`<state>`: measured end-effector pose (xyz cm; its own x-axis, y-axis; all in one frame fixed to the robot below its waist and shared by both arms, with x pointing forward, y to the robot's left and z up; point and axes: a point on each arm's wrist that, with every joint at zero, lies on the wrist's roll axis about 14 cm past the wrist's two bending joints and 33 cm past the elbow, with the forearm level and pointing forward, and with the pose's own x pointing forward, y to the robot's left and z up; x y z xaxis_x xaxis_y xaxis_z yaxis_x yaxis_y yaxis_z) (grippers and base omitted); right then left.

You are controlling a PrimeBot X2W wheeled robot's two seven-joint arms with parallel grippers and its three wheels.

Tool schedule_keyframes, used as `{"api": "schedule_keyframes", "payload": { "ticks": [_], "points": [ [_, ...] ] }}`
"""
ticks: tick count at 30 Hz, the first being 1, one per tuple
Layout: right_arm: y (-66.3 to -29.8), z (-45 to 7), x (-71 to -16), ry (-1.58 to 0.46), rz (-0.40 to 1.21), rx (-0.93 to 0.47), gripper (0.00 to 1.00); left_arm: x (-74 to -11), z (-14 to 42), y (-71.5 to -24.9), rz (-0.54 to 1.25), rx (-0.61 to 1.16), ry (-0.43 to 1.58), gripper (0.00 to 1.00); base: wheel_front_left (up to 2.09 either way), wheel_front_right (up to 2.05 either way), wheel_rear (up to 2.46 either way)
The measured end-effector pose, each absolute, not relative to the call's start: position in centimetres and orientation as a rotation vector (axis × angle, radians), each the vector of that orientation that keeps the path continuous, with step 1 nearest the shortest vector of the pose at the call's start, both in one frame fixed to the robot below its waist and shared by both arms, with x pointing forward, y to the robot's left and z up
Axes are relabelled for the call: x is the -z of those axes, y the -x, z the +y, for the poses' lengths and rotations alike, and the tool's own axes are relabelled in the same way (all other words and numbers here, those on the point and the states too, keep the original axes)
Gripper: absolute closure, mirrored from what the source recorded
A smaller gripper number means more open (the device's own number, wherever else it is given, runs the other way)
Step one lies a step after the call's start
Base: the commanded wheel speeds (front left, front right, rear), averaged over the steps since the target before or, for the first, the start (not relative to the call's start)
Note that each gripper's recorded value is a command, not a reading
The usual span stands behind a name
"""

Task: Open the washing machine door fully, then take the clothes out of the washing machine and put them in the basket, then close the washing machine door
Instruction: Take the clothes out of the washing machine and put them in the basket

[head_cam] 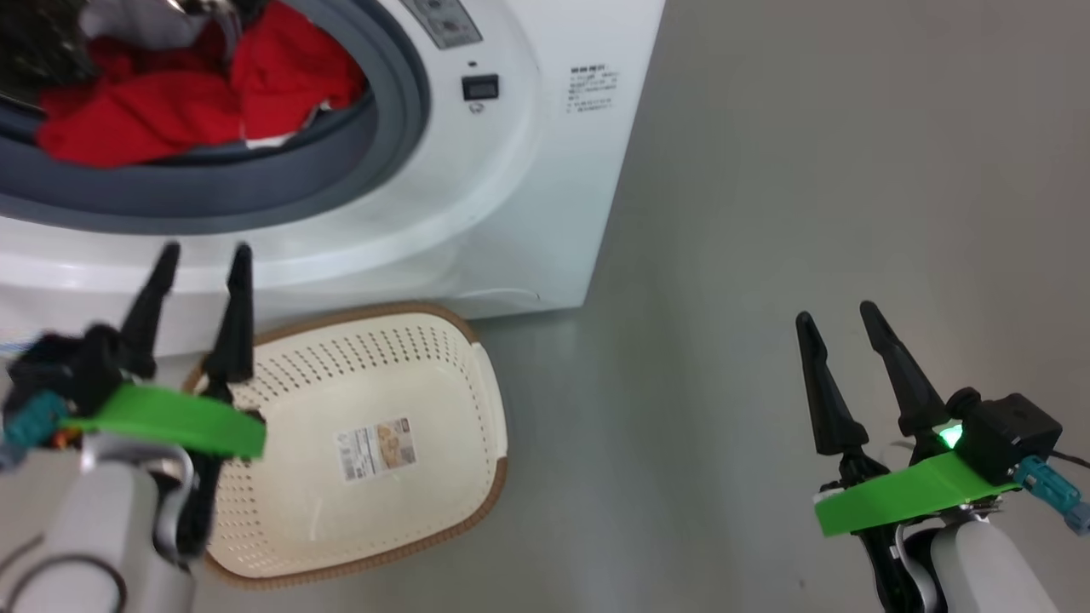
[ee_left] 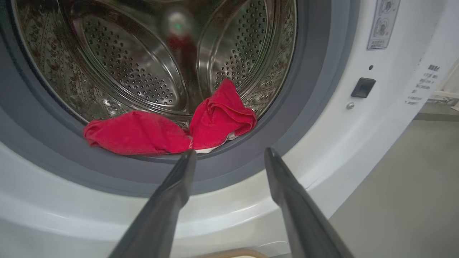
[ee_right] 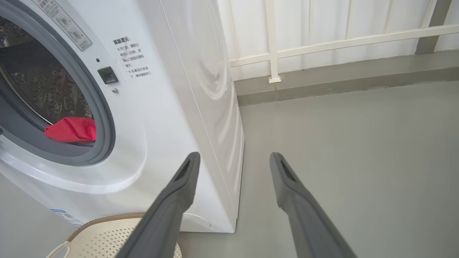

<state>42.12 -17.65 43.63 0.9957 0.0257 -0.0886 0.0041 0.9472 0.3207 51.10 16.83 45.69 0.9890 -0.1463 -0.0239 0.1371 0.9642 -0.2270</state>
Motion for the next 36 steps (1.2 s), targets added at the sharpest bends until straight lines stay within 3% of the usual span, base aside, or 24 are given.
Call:
{"api": "schedule_keyframes", "payload": {
  "ticks": [10, 21, 36],
  "points": [
    [-43.5, -19.0, -40.6, -0.324, 0.150, 0.035, 0.00, -43.7, 15.6, -59.0, 0.067, 0.188, 0.180, 0.00, 0.00, 0.00, 0.00],
    [-44.7, -18.9, -37.2, -0.318, 0.222, 0.036, 0.00, -41.1, 14.8, -64.5, 0.111, 0.192, 0.202, 0.00, 0.00, 0.00, 0.00],
    [-44.6, -19.0, -35.0, -0.329, 0.274, 0.046, 0.00, -37.9, 13.8, -68.1, 0.180, 0.208, 0.177, 0.00, 0.00, 0.00, 0.00]
  ]
}}
